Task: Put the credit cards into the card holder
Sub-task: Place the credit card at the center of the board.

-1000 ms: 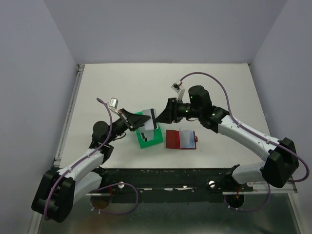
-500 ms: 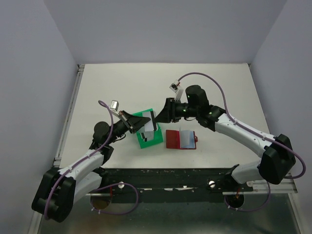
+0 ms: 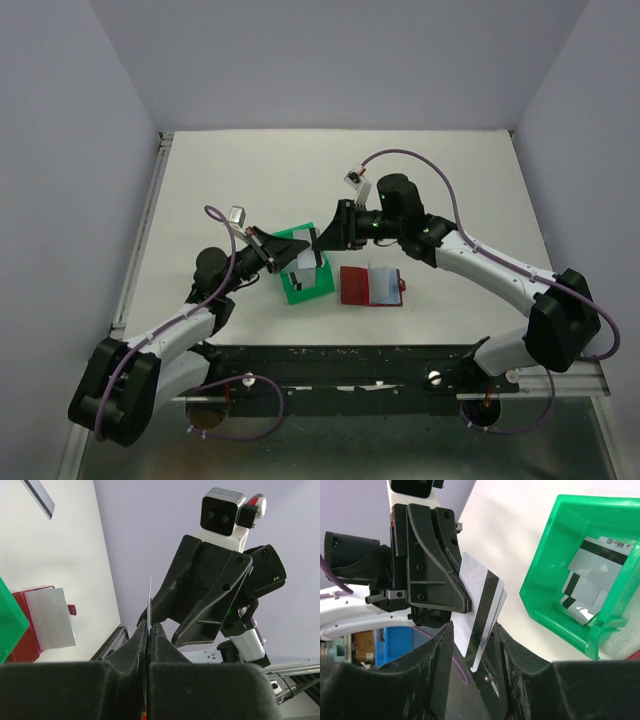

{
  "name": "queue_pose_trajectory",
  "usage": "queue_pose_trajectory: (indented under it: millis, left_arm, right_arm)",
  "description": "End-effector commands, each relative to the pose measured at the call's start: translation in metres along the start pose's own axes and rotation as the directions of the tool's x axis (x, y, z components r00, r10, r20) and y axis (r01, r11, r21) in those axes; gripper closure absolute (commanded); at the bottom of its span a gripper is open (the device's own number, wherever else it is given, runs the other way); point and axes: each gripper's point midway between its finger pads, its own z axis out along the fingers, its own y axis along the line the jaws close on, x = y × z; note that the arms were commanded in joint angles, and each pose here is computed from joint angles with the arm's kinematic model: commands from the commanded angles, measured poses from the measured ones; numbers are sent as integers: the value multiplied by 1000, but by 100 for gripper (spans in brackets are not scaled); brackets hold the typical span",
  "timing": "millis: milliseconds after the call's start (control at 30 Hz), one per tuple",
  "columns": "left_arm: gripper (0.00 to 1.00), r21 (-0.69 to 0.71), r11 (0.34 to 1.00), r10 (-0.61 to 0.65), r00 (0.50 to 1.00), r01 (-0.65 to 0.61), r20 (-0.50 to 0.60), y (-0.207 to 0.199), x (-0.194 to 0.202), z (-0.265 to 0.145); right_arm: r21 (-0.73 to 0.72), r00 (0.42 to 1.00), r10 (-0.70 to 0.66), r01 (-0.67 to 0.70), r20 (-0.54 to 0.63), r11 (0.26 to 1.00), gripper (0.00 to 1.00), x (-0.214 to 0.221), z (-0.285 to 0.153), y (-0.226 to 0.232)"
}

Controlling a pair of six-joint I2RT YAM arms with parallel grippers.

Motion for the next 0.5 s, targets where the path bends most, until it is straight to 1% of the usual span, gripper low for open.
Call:
queue_pose_trajectory:
  millis: [0,100,233,400,467]
  left_arm:
    - [93,39,999,-19,1000,18,23,-6,-4,1]
    - [91,56,998,-25,999,24,21,-9,-4,2]
    - [86,64,997,-34,999,33,16,-9,-4,3]
    - [80,67,997,-35,999,33,16,-9,-5,3]
    - [79,68,997,-32,999,31,13,-9,-4,3]
  right_arm:
    - [-55,1000,12,-13,-14,998,55,-2,5,10]
    - [-52,1000,19,-20,-20,998,56,0,7,8]
    - [-49,1000,21,-22,-21,999,56,0,7,7]
    - [-43,1000,13,-14,-14,999,61,-2,7,7]
    - [-37,1000,14,-15,-13,999,62,-2,7,6]
